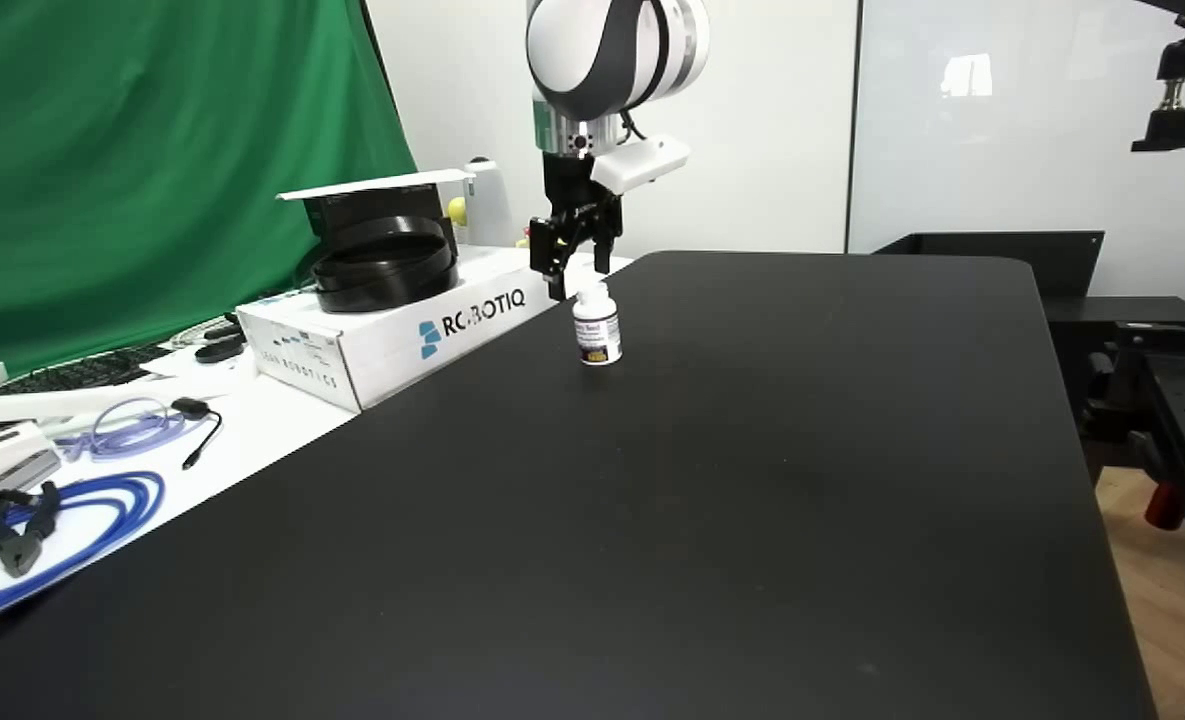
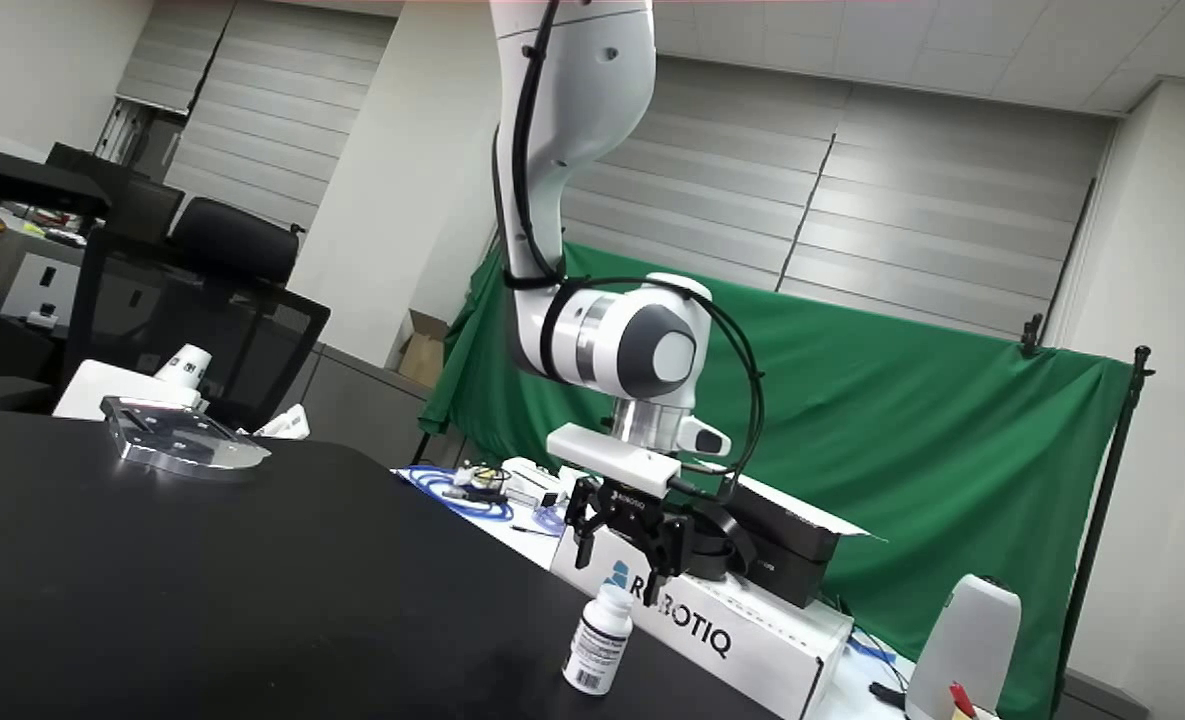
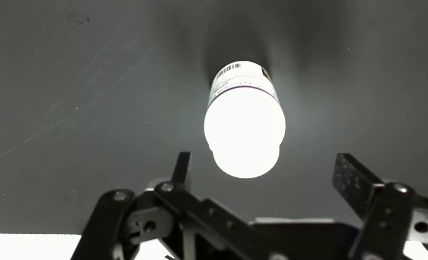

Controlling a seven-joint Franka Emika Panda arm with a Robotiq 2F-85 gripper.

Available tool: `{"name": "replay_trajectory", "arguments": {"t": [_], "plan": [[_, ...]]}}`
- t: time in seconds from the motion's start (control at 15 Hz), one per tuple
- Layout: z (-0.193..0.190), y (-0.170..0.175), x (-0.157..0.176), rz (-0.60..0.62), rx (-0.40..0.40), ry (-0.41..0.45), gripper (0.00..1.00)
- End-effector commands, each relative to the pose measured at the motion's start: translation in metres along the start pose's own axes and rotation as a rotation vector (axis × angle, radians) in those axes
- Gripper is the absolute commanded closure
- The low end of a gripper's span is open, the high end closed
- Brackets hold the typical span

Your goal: Move the bottle backward

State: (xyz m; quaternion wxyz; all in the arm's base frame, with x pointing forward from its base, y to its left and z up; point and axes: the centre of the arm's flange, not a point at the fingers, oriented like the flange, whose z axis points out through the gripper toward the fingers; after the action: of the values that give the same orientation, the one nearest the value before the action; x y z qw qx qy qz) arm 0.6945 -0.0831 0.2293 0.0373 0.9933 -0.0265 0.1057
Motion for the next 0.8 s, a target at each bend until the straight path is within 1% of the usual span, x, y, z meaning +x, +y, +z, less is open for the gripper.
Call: {"name": "replay_trajectory", "arguments": {"t": [0.0,0.07,0.33,0.53,0.6,0.73], "plan": [[0.005,0.004,0.011,0.015,-0.02,-0.008,0.25],[0.005,0.005,0.011,0.015,-0.023,-0.01,0.25],[0.0,0.013,0.014,0.031,-0.032,-0.025,0.55],[-0.004,0.022,0.014,0.058,-0.032,-0.069,0.75],[-0.006,0.025,0.013,0.071,-0.03,-0.091,0.79],[-0.01,0.028,0.011,0.083,-0.027,-0.125,0.8]]}}
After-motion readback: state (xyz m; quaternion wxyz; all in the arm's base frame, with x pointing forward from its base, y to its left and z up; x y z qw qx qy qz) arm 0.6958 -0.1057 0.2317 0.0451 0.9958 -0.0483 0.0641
